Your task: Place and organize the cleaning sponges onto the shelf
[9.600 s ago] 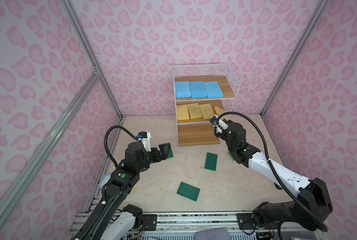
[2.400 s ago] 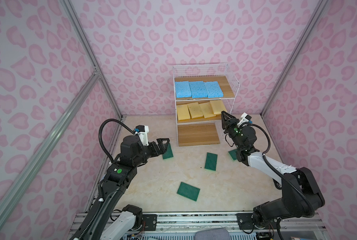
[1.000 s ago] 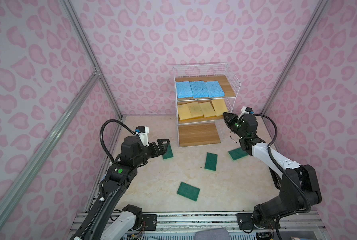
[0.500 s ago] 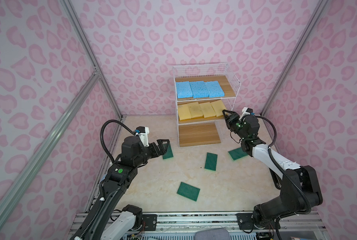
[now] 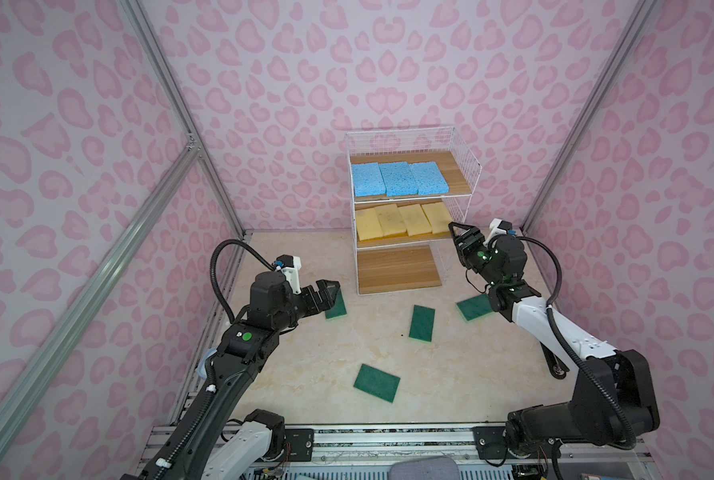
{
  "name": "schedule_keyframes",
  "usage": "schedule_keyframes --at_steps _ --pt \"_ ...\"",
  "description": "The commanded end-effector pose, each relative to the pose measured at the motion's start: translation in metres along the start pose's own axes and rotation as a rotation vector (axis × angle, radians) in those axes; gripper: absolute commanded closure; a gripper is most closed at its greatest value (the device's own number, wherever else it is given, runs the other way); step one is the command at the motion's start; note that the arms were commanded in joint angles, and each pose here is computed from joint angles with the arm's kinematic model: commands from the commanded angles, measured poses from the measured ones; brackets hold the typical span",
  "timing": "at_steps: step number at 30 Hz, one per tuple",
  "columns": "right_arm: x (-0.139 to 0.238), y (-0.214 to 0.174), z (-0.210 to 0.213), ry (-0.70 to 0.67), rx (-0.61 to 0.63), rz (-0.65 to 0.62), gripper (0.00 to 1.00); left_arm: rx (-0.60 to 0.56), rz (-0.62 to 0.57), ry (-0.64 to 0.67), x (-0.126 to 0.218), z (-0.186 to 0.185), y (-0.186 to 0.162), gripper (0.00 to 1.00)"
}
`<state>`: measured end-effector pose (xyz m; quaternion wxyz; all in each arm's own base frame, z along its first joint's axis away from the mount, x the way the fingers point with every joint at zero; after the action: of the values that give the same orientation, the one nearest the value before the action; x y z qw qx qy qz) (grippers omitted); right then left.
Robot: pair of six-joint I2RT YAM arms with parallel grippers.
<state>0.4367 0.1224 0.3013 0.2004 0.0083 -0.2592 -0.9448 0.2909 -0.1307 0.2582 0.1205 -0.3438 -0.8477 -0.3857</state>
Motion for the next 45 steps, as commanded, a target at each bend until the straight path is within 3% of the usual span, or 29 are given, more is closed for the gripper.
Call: schedule_keyframes --at_steps 1,4,11,18,23,30,36,41,45 --pt "0.013 -0.008 -0.011 -0.055 0.043 0.022 0.28 0.017 0.009 0.026 -0.013 0.011 -0.004 0.08" --pt "0.03 -0.014 -0.016 -0.081 0.078 0.031 0.26 0.035 0.023 0.078 -0.025 0.028 -0.011 0.14" --pt "0.061 -0.036 -0.035 -0.14 0.171 0.111 0.22 0.046 0.065 0.281 -0.061 0.081 -0.028 0.13" --pt "0.074 -0.061 -0.056 -0.145 0.18 0.179 0.21 0.07 0.098 0.387 -0.1 0.111 -0.037 0.14" --pt "0.081 -0.073 -0.064 -0.13 0.159 0.22 0.24 0.093 0.123 0.43 -0.125 0.128 -0.038 0.39" --pt "0.093 -0.075 -0.067 -0.117 0.17 0.222 0.24 0.098 0.157 0.495 -0.148 0.151 -0.035 0.42" --pt "0.096 -0.083 -0.07 -0.109 0.157 0.246 0.24 0.131 0.139 0.485 -0.164 0.16 -0.032 0.57" --pt "0.093 -0.094 -0.071 -0.093 0.148 0.313 0.25 0.146 0.148 0.49 -0.171 0.166 -0.037 0.93" --pt "0.089 -0.105 -0.068 -0.081 0.167 0.361 0.25 0.154 0.153 0.483 -0.172 0.169 -0.042 0.96"
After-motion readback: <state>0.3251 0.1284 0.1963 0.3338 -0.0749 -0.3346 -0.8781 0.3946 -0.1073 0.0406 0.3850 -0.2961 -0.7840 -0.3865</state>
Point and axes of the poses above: each gripper's point midway between its finger pads, its own x axis back along the fingers, its own z axis along the line the jaws close on, y = z × x, the point moved 1 cm from there along x, back along the fingers, and after that the axes turned 7 degrees about x, right-handed, at the moved point
